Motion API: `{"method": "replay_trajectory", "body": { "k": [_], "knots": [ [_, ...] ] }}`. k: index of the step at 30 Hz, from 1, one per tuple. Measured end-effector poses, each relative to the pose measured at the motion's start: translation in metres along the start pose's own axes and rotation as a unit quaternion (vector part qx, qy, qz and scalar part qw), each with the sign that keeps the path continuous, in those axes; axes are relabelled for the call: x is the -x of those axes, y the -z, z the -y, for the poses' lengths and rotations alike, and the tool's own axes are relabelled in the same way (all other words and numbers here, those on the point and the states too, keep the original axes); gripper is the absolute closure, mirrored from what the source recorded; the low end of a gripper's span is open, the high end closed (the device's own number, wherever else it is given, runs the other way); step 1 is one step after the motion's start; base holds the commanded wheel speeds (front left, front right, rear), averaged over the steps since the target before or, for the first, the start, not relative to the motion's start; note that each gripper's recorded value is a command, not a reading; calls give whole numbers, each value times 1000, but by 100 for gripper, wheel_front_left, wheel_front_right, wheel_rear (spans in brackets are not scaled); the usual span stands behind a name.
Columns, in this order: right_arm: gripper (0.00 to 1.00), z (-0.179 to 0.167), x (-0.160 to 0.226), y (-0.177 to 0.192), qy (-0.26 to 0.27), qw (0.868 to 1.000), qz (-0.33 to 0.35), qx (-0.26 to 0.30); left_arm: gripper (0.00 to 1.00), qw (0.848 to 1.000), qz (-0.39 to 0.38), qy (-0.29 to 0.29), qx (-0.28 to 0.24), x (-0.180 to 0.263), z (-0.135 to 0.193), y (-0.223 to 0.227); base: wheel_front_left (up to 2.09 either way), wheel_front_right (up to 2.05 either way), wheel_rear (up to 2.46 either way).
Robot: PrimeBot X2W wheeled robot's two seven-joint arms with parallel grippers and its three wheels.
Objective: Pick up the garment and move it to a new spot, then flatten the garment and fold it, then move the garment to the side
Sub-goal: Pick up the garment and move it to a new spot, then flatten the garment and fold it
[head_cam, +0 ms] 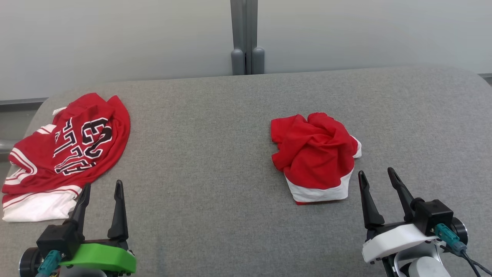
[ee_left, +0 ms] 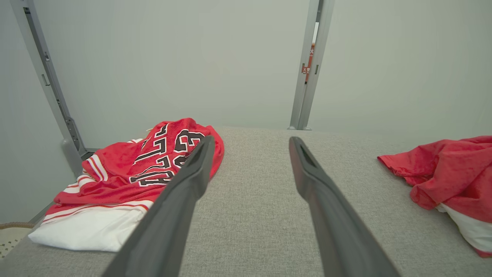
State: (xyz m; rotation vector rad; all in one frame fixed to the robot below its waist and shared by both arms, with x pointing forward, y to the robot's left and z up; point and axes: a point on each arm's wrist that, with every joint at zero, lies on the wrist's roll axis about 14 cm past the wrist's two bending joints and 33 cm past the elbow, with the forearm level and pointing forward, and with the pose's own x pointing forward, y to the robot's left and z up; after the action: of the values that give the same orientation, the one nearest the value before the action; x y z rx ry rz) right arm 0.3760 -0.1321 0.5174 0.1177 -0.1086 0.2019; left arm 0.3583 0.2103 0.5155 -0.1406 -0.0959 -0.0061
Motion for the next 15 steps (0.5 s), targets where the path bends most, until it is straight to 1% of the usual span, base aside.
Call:
{"method": "replay_trajectory", "body": {
  "k": [6, 15],
  "knots": [
    [0, 4, 5, 2, 7, 1000, -4, 1, 0, 1000, -1, -9, -16, 6, -4, 1, 0, 0, 0],
    [0, 5, 6, 3, 8, 1000, -6, 1, 0, 1000, 2, -14, -18, 10, -5, 1, 0, 0, 0]
  ]
}}
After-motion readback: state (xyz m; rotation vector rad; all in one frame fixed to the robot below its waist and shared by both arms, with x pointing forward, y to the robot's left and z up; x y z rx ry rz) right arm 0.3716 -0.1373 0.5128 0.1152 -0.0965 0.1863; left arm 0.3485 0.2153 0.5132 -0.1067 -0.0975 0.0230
